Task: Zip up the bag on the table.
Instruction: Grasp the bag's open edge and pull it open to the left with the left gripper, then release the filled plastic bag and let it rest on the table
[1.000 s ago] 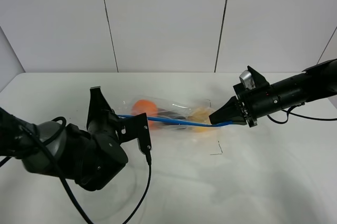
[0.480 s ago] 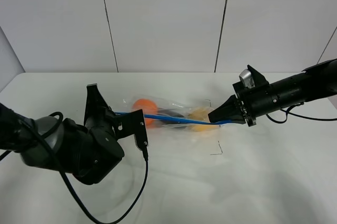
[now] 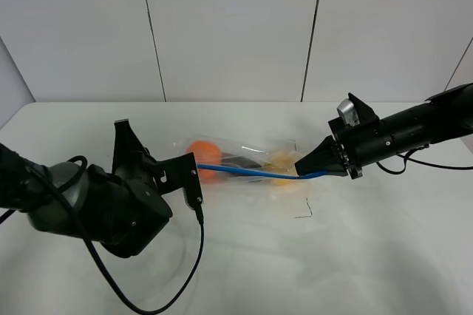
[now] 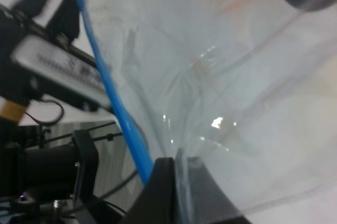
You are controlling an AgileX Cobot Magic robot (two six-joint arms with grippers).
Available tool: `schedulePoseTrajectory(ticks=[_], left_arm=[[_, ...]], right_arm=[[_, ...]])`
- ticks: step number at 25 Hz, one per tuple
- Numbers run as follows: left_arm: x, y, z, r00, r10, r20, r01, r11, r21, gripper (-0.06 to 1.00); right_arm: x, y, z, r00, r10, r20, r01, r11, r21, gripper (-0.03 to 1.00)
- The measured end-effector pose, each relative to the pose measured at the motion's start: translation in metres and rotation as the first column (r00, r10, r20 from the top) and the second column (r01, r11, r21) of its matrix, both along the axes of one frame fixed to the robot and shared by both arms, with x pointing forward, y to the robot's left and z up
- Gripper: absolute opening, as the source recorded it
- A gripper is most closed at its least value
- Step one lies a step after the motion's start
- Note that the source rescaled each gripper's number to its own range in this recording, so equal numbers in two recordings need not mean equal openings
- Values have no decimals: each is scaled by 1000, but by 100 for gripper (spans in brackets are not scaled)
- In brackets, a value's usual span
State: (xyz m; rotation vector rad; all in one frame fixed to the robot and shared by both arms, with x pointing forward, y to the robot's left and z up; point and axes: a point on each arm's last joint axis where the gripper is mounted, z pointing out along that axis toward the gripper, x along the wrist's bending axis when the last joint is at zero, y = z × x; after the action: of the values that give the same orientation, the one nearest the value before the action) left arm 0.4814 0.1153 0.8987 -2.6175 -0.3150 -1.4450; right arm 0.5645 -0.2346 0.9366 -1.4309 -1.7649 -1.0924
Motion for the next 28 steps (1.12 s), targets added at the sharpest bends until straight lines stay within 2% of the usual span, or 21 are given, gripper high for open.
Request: schedulePoseTrajectory(ticks=[4,6,8,13,20,22,24,28], left_arm=[[1,3,0,1000,26,0,-26,1000,-4,54],[2,3,1,999,26,19,-26,1000,-2,65],[4,3,4,998,20,53,-20,1000,3,70],[6,4,10,993,7,116,-12,999,35,72],[6,7,10,991,68,112,-71,997,20,74],[7,7,12,988,106,113,-107,994,0,80],[9,5,16,981,148,125,-146,989,-21,92],[16,1,28,962,207,177,-201,978,-50,99]], right_arm=[[0,0,0,1000,5,1,-5,1000,-4,0],[0,0,0,1000,6,1,-6,1000,-5,0],[-1,0,0,1000,8,2,-8,1000,-6,0],[-1,0,0,1000,8,2,-8,1000,-6,0],[-1,0,0,1000,8,2,-8,1000,-6,0],[-1,0,0,1000,8,2,-8,1000,-6,0],[-1,0,0,1000,8,2,-8,1000,-6,0],[-1,0,0,1000,8,2,-8,1000,-6,0]])
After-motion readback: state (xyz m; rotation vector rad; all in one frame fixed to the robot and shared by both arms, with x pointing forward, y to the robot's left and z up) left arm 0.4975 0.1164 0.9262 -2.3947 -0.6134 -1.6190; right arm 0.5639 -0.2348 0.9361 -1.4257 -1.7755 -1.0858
